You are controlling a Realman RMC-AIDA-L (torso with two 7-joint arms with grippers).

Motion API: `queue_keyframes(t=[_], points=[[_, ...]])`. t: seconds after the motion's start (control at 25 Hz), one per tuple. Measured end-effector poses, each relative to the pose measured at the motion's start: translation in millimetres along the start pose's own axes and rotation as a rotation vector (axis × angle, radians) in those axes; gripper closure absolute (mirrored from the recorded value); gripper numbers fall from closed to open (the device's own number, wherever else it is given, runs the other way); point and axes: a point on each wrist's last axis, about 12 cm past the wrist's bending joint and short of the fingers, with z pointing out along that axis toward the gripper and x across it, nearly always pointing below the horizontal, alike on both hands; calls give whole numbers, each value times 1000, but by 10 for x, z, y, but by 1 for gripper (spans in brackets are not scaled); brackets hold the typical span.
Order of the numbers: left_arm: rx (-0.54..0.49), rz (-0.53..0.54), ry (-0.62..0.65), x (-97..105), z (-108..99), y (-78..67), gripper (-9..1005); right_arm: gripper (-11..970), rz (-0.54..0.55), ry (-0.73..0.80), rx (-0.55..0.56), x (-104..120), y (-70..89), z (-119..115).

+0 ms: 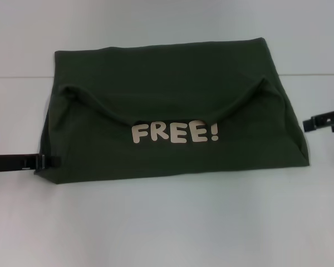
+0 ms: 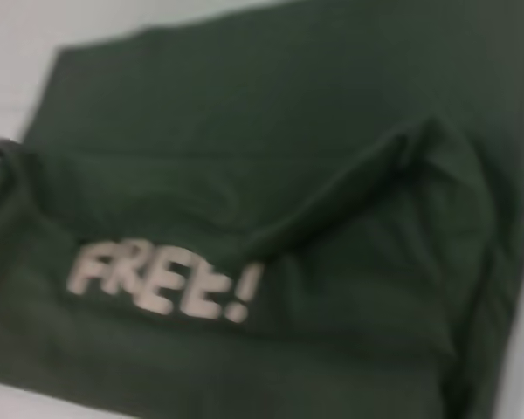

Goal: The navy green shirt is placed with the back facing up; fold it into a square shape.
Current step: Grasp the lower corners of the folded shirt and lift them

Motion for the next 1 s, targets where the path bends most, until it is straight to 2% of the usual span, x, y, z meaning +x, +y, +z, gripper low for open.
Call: queue_keyframes(t=[0.16, 0.4, 0.76, 1.0], points=[[6, 0, 4, 5, -3, -6, 996, 29, -1, 58, 67, 23, -26, 123], [9, 2, -1, -4, -20, -7, 997, 29, 26, 55, 89, 119, -91, 418], [13, 13, -3, -19, -16, -18, 997, 30, -11, 46, 88, 108, 69, 687], [17, 19, -5, -21, -20, -21, 996, 30, -8, 51, 82, 138, 101, 798]])
